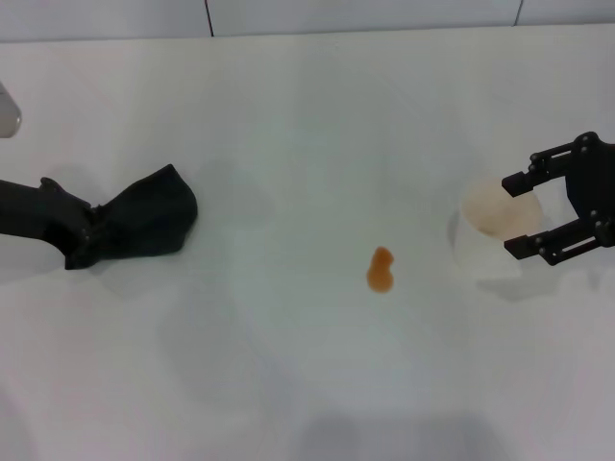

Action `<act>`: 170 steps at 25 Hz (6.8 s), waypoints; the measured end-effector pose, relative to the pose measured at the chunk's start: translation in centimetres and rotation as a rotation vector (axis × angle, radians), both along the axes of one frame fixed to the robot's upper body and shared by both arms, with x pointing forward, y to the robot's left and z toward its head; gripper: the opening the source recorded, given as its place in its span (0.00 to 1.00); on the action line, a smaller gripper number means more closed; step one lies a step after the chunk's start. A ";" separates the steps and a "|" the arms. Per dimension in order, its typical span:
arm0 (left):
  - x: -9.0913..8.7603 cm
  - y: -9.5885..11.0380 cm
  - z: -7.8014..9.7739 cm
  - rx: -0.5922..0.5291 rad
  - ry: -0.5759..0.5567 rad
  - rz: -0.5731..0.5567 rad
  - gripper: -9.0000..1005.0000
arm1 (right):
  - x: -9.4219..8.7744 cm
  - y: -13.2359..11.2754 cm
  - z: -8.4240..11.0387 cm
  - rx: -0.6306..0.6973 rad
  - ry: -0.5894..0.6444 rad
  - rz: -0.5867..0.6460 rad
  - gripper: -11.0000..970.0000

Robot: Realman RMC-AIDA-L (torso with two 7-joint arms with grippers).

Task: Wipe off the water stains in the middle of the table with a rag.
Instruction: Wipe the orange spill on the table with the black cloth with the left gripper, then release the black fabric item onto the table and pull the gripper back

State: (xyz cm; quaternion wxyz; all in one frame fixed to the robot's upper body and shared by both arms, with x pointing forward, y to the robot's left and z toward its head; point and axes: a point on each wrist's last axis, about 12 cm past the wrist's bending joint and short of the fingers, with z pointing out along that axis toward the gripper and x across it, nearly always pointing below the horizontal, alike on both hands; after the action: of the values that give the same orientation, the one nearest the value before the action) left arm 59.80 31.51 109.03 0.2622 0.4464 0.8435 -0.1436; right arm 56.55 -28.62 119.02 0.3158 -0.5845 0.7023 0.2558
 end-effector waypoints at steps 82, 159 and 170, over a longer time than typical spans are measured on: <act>-2.8 -23.4 0.7 -0.036 0.109 -0.507 0.07 | -2.0 -0.8 -1.6 0.032 0.025 0.011 0.79; -4.7 -12.0 2.7 -0.207 0.064 -0.206 0.14 | -1.9 -0.7 -1.8 0.048 0.002 -0.024 0.79; -5.2 -10.1 2.7 -0.238 0.083 -0.165 0.17 | -1.2 0.0 -1.1 0.063 -0.018 -0.022 0.79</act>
State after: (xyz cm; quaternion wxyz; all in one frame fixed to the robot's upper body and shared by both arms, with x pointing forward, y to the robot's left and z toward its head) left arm 54.63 21.44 111.75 0.2653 0.4734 0.7912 -0.2820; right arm 55.31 -28.65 117.88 0.3429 -0.5690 0.6973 0.2692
